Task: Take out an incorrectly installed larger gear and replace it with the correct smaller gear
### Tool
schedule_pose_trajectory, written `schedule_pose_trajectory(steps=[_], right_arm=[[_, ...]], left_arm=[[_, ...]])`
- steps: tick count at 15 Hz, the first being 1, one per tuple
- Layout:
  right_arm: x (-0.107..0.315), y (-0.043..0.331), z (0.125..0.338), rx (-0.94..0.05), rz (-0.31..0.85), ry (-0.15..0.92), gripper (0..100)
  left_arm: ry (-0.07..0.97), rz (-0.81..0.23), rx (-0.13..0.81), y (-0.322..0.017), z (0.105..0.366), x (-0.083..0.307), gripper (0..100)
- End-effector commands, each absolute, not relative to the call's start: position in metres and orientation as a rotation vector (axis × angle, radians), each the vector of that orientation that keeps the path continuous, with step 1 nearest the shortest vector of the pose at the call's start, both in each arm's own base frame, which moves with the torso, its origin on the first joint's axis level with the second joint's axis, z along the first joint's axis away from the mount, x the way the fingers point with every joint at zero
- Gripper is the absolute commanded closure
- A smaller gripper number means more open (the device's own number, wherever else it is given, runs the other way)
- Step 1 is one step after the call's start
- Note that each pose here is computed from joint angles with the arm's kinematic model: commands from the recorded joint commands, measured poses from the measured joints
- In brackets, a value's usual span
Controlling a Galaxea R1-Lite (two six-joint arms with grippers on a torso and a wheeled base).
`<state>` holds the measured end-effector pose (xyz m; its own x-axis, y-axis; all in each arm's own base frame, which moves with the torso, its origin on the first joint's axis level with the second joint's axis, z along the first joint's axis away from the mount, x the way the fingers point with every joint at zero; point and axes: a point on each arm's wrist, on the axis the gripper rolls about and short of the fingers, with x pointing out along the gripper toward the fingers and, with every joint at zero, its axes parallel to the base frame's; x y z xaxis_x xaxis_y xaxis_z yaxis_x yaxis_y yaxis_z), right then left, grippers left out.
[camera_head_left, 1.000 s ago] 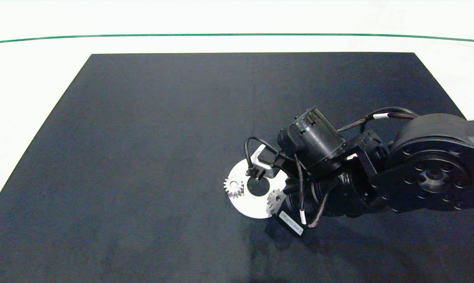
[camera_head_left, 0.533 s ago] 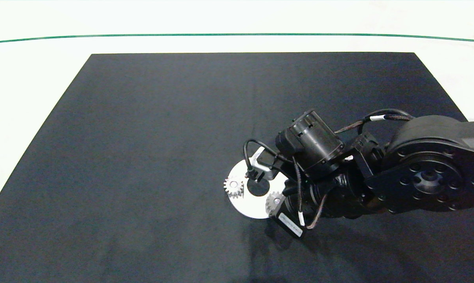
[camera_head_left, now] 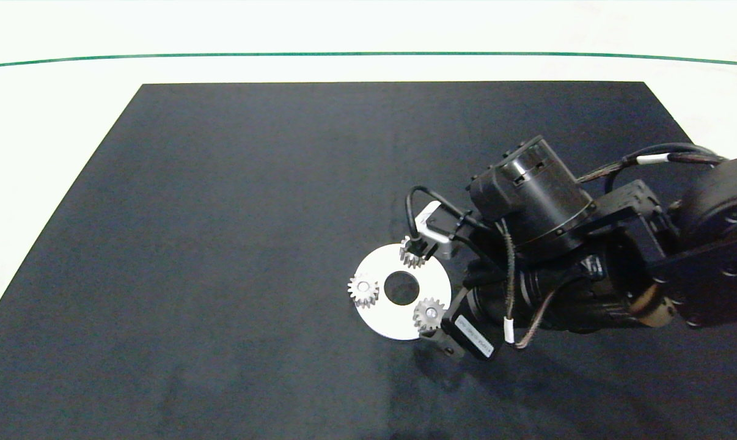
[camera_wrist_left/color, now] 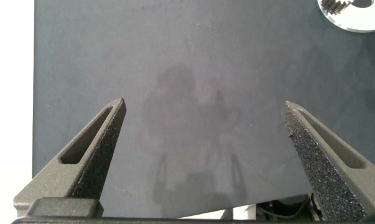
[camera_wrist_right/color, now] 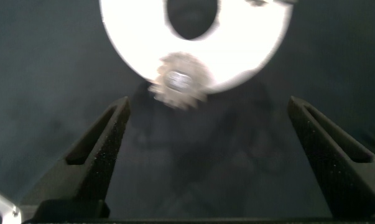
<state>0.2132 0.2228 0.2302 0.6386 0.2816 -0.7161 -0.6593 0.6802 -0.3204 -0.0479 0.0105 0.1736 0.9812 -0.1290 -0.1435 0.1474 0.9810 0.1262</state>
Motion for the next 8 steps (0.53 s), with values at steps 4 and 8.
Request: schedule_pose_trajectory(steps=[4, 8], right_arm=[[0.164, 0.165, 0.277, -0.46, 0.366, 0.532, 0], [0.128, 0.12, 0.301, -0.361, 0.251, 0.406, 0]], left_arm=[[0.136, -0.126, 0.138, 0.01, 0.174, -0.048, 0], [0.132, -0.091, 0.158, 0.011, 0.175, -0.049, 0]])
